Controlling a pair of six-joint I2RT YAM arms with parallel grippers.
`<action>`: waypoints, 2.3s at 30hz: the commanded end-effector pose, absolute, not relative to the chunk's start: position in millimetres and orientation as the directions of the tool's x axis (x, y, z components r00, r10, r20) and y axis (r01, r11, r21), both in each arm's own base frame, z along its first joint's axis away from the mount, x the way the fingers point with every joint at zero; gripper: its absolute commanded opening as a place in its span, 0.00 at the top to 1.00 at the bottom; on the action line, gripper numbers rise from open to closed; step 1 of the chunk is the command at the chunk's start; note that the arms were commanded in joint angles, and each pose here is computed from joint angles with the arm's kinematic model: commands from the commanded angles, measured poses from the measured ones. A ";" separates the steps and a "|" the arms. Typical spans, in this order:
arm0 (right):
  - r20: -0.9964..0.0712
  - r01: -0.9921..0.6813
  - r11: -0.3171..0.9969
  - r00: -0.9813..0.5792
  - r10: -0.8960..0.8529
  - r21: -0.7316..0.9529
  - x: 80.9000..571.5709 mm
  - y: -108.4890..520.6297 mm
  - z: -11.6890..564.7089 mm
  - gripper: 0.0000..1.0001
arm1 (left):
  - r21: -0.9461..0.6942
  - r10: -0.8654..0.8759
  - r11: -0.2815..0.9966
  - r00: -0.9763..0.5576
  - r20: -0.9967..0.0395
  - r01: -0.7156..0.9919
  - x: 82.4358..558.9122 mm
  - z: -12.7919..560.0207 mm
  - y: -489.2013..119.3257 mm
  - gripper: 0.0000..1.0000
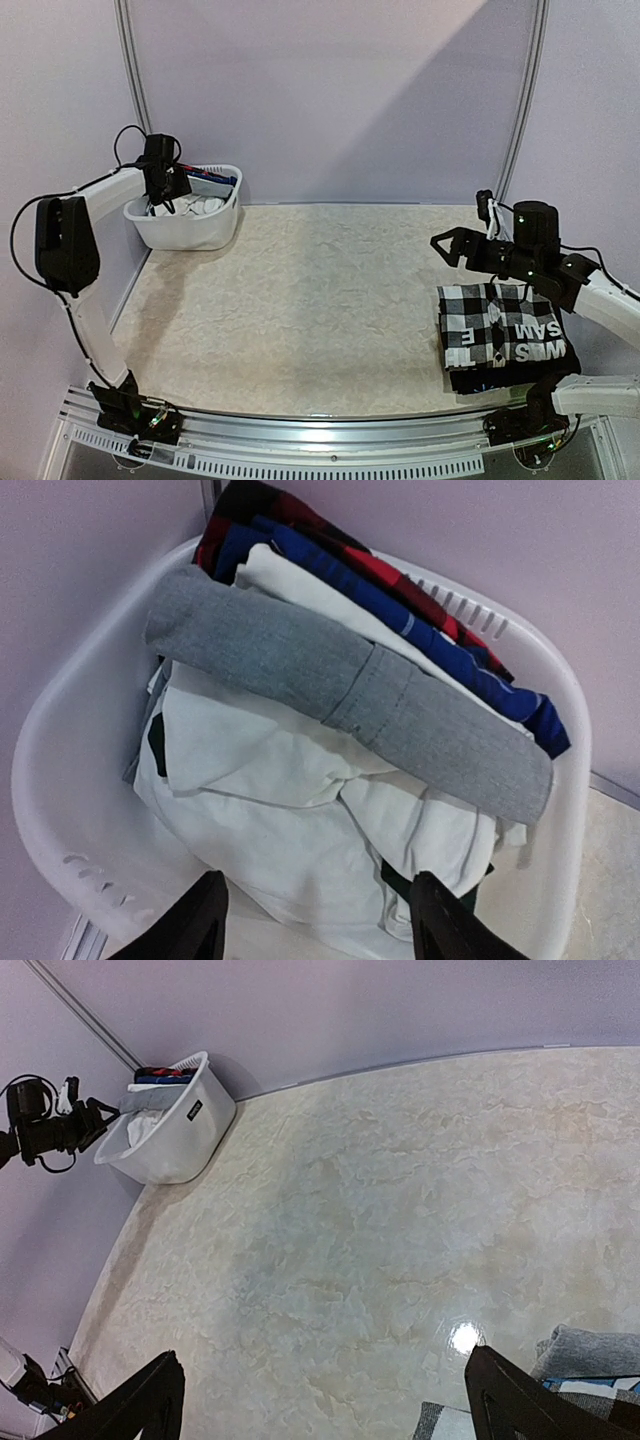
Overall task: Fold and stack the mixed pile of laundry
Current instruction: Pick up the crumpled T-shirt from the bin.
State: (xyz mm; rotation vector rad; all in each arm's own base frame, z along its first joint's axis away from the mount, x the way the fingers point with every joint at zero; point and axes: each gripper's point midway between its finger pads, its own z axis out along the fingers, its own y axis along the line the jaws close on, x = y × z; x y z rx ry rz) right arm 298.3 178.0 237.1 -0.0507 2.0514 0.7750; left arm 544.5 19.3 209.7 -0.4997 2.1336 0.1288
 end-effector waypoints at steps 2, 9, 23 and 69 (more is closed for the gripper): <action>-0.768 -0.312 0.817 -0.598 0.229 0.486 304.5 179.4 228.8 0.01 | -0.046 -0.274 0.934 -0.630 -0.727 -0.353 565.8 171.7 20.7 0.36; -0.758 -0.305 0.821 -0.616 0.216 0.482 308.0 181.7 220.3 0.01 | 0.017 -0.263 0.929 -0.695 -0.669 -0.369 591.1 136.8 33.5 0.36; -0.743 -0.298 0.828 -0.640 0.196 0.475 314.2 186.0 211.1 0.01 | -0.053 -0.274 0.947 -0.709 -0.650 -0.317 614.2 107.0 28.2 0.82; -0.730 -0.292 0.831 -0.658 0.186 0.474 315.7 187.7 208.5 0.01 | -0.114 -0.327 0.933 -0.670 -0.666 -0.342 631.9 96.6 44.5 1.00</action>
